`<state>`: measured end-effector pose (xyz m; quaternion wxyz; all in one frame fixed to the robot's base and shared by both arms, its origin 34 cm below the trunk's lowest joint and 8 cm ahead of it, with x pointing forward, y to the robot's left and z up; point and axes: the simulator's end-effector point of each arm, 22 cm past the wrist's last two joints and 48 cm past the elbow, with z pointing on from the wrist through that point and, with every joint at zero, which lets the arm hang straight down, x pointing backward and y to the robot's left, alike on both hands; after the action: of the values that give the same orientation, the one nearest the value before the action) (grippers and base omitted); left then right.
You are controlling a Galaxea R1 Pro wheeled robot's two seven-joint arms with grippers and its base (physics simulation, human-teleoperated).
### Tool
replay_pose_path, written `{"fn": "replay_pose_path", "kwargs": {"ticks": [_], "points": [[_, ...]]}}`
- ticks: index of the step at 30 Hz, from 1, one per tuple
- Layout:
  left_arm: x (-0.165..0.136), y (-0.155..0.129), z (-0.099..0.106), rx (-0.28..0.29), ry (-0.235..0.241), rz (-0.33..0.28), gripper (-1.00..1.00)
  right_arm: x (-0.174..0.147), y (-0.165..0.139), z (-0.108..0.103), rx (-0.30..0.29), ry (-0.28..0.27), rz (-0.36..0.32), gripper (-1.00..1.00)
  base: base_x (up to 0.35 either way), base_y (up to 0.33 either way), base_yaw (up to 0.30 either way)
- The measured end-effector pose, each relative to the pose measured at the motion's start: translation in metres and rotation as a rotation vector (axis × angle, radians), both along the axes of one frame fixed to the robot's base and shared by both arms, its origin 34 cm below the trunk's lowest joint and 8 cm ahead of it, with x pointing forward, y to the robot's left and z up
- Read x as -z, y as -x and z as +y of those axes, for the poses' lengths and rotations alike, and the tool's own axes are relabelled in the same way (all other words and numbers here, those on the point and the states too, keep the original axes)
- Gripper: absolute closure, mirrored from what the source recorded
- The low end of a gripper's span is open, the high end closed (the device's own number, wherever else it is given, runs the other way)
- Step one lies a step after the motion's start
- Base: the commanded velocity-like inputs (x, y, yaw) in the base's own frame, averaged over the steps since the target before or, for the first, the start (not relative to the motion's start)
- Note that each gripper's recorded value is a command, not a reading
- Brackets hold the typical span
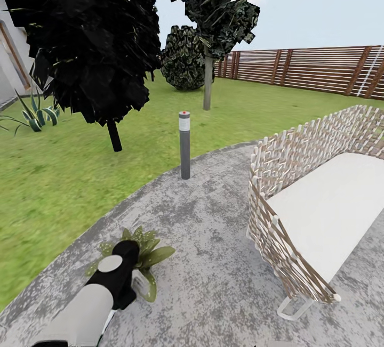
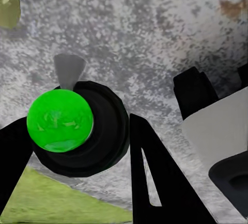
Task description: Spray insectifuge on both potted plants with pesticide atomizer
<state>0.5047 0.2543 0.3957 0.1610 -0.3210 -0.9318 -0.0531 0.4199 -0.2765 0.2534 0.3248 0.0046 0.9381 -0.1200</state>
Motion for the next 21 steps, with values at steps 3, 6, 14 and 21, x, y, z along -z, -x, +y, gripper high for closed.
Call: {"fn": "replay_pose_path", "kwargs": {"ticks": [3,6,14,21], "points": [[-0.007,-0.013,0.002,0.003,-0.008,-0.028,1.00,0.000,0.000,0.000,0.000,0.000,0.000,-1.00,0.000,0.000,0.000],[-0.022,-0.038,0.001,-0.001,-0.007,-0.071,1.00,0.000,0.000,0.001,0.000,-0.002,0.000,-1.00,0.000,0.000,0.000],[-0.019,-0.033,-0.004,-0.003,0.005,-0.060,1.00,0.000,0.000,0.000,0.001,0.000,0.000,-1.00,0.148,0.000,0.000],[-0.073,-0.082,-0.034,-0.003,0.112,-0.080,1.00,0.000,0.000,0.000,0.000,0.000,0.000,-1.00,0.017,0.000,0.000]]}}
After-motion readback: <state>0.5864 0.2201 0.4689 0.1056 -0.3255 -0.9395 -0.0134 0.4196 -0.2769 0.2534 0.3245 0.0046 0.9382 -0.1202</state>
